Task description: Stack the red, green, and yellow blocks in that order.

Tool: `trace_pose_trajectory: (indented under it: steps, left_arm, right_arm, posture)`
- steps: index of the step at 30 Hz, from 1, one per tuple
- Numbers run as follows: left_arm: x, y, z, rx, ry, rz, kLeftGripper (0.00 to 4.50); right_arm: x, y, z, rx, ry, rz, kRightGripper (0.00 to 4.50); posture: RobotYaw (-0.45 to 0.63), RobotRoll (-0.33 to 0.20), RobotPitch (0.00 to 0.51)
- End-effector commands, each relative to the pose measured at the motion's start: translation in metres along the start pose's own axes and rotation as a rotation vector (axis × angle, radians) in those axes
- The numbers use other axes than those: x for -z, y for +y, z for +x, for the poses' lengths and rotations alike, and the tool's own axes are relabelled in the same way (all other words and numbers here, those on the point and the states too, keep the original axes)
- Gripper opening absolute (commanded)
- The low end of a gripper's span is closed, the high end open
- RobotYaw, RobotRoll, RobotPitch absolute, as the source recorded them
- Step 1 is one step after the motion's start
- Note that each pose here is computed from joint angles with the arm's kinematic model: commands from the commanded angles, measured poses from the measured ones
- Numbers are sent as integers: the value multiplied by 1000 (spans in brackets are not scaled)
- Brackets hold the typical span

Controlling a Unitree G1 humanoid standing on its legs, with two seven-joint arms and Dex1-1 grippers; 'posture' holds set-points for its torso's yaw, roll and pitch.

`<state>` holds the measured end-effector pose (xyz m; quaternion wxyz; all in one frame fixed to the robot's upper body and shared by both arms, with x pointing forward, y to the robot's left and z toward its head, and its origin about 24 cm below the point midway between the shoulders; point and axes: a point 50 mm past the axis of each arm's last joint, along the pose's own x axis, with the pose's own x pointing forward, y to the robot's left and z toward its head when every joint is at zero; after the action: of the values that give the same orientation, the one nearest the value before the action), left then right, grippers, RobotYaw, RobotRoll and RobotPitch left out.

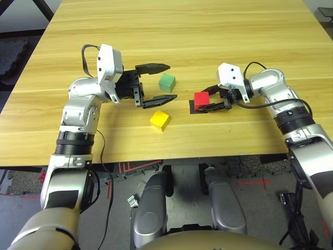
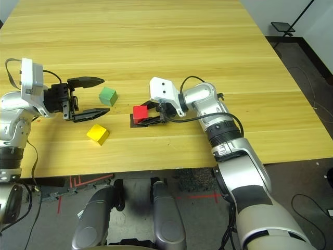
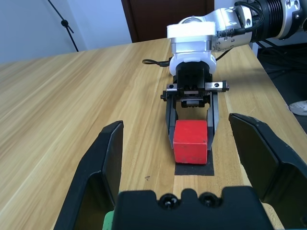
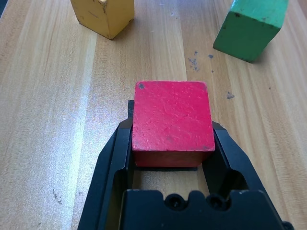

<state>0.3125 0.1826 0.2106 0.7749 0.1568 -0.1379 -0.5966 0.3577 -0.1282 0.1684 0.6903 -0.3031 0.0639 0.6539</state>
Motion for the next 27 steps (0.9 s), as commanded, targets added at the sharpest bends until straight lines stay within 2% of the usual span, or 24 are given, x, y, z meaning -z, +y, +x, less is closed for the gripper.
trace_pose_trajectory:
  steps: [1,11,13,15,18,22,27]
  left_arm:
    - [-2,-2,1,9,-6,5,4500]
    - [-1,-2,1,1,-7,3,4500]
    - [-1,-1,1,1,-7,3,4500]
    - [-2,0,1,0,-7,4,4500]
    - [-2,1,2,0,-7,4,4500]
    - [-1,2,3,2,-7,4,4500]
    - [1,4,2,-1,-2,-1,4500]
  right_arm:
    - [2,1,2,1,-6,-2,2050]
    - [5,2,4,-5,-5,-2,2050]
    - [5,2,4,-5,-5,-1,2797]
    - [5,1,4,5,-8,2,3287]
    - [3,-2,3,23,-14,5,4378]
    - [-4,-7,-5,36,-31,-8,4447]
    - [-28,-14,-37,17,-95,-26,4447]
  posture:
    - [300,50,267]
    - [307,46,269]
    - [305,48,272]
    - [305,48,272]
    - [302,50,271]
    - [299,52,269]
    - [298,54,268]
